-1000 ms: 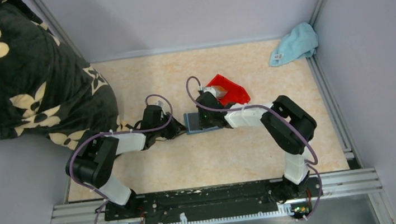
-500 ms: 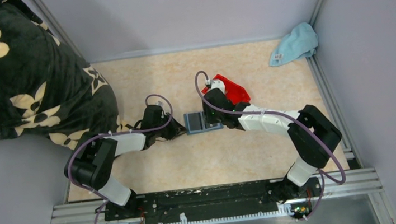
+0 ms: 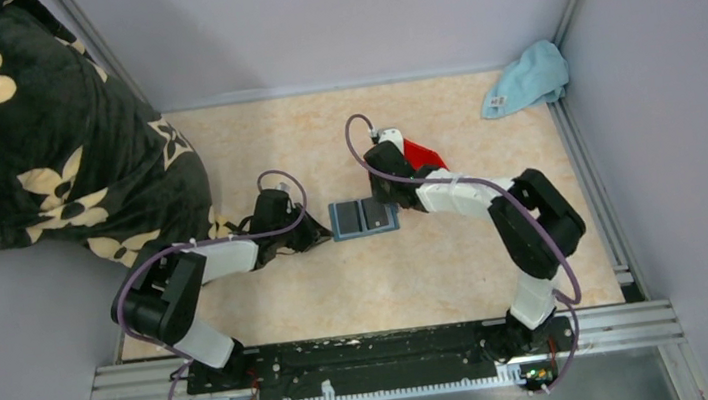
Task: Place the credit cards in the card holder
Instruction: Move the storage box to the center of the board.
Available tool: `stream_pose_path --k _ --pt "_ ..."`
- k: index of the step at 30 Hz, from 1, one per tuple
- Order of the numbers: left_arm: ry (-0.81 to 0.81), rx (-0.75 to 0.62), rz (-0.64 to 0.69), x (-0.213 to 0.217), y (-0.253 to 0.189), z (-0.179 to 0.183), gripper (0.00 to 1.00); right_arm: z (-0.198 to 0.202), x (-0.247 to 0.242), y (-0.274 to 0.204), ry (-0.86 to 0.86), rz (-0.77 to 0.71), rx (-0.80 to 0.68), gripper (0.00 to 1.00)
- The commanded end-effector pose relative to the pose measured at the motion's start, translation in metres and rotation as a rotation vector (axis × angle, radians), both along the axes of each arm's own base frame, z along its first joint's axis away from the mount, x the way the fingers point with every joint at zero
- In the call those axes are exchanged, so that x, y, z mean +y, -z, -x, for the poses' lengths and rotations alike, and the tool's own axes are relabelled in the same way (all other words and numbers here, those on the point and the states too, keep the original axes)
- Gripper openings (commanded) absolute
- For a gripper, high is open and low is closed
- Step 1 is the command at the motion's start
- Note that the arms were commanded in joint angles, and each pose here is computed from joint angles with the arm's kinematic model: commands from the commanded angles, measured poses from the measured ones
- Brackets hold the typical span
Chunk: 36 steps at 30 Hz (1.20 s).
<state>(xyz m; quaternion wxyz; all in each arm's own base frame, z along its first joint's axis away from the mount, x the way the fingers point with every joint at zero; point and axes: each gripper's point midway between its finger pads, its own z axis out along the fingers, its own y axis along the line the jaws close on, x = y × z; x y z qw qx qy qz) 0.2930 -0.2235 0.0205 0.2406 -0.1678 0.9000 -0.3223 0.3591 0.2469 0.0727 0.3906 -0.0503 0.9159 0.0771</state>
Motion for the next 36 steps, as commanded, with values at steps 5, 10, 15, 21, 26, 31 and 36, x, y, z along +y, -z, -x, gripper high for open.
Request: stream_pose_path --k 5,10,15,21,26,31,36 --pt "-0.007 0.124 -0.143 0.030 0.038 0.029 0.23 -0.053 0.016 -0.009 -0.015 0.019 -0.062 0.38" --pt "-0.006 0.128 -0.143 0.029 0.040 0.027 0.23 -0.075 0.006 -0.003 0.020 0.064 -0.082 0.38" --pt "-0.006 0.133 -0.142 0.029 0.042 0.026 0.23 -0.100 -0.015 -0.002 0.069 0.112 -0.108 0.38" --pt "-0.009 0.136 -0.146 0.030 0.043 0.026 0.23 -0.134 -0.035 -0.010 0.112 0.141 -0.148 0.38" --pt "-0.017 0.139 -0.158 0.033 0.044 0.025 0.23 -0.153 -0.025 -0.016 0.075 0.111 -0.158 0.38" --pt "-0.028 0.139 -0.167 0.040 0.046 0.025 0.24 -0.131 -0.019 -0.020 0.034 0.047 -0.107 0.38" --pt "-0.023 0.149 -0.163 0.040 0.050 0.026 0.24 -0.080 -0.031 -0.017 0.047 -0.060 -0.074 0.38"
